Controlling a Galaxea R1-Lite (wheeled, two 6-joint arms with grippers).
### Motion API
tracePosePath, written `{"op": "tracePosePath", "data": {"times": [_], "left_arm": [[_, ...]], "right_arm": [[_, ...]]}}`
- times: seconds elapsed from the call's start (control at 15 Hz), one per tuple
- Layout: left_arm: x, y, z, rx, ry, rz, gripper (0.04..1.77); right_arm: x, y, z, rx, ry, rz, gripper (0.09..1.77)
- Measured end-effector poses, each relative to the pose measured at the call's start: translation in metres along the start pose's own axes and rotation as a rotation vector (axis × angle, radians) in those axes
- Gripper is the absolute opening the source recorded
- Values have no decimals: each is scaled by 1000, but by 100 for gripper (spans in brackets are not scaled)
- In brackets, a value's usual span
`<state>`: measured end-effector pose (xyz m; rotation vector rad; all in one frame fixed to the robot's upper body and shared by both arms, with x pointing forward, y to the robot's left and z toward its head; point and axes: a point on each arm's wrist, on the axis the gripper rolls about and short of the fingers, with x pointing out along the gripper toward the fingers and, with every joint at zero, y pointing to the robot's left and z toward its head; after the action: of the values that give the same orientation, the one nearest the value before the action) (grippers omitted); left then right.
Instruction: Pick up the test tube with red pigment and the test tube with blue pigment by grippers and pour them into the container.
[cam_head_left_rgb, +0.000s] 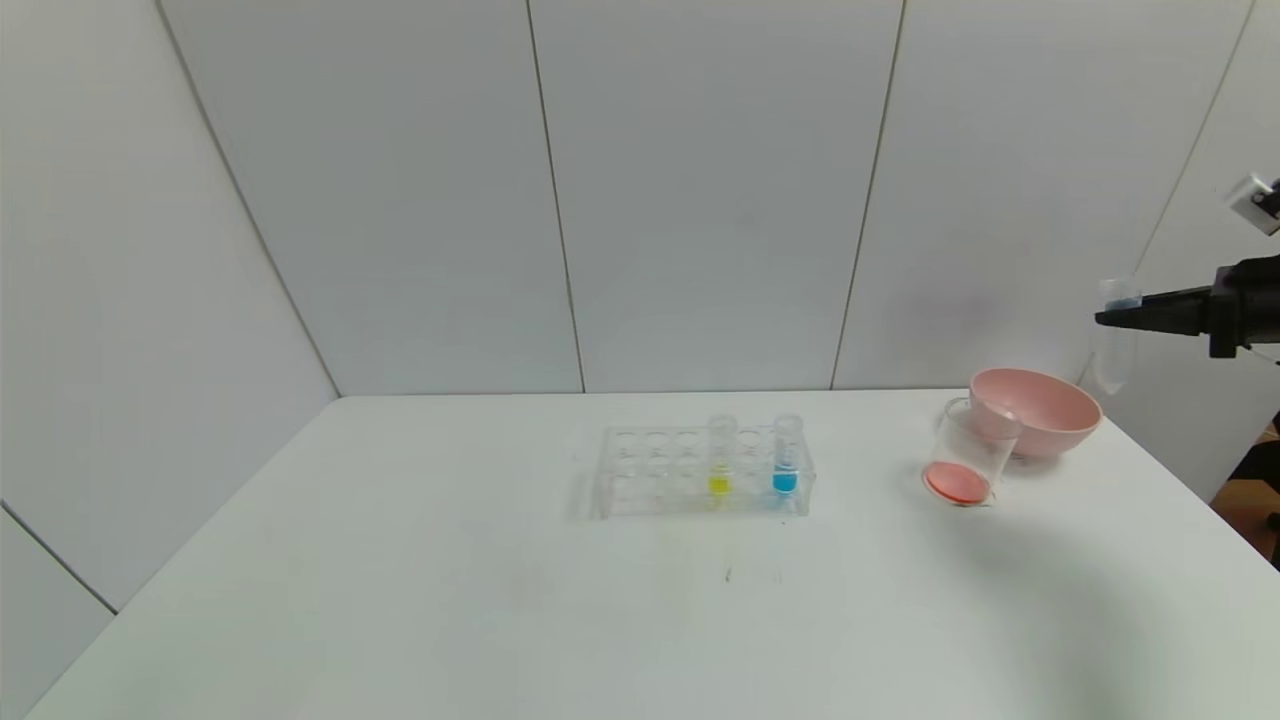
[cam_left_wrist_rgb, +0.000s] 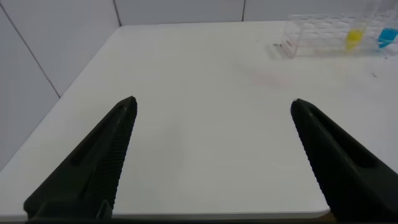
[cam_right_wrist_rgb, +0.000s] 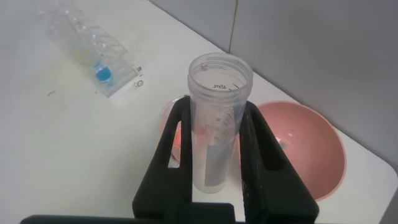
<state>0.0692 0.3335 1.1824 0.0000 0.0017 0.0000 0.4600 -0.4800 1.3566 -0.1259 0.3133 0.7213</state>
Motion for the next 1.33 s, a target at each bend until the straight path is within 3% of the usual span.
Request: {"op": "tracePosePath", "data": {"times": [0.2,0.53,0.87,1.07,1.33], "left_arm": [[0,0,0,0,0,0,176],[0,0,0,0,0,0,176],[0,0,0,0,0,0,176],[0,0,0,0,0,0,176],[0,0,0,0,0,0,176]], "right_arm": [[-18,-2,-7,125,-6,-27,50],[-41,-11,-3,203,-65,-116,50],[-26,-23,2,177,-158,-331,50],[-13,-22,-9,157,-232,-370,50],[-5,-19,-31,138,-270,-450,50]]}}
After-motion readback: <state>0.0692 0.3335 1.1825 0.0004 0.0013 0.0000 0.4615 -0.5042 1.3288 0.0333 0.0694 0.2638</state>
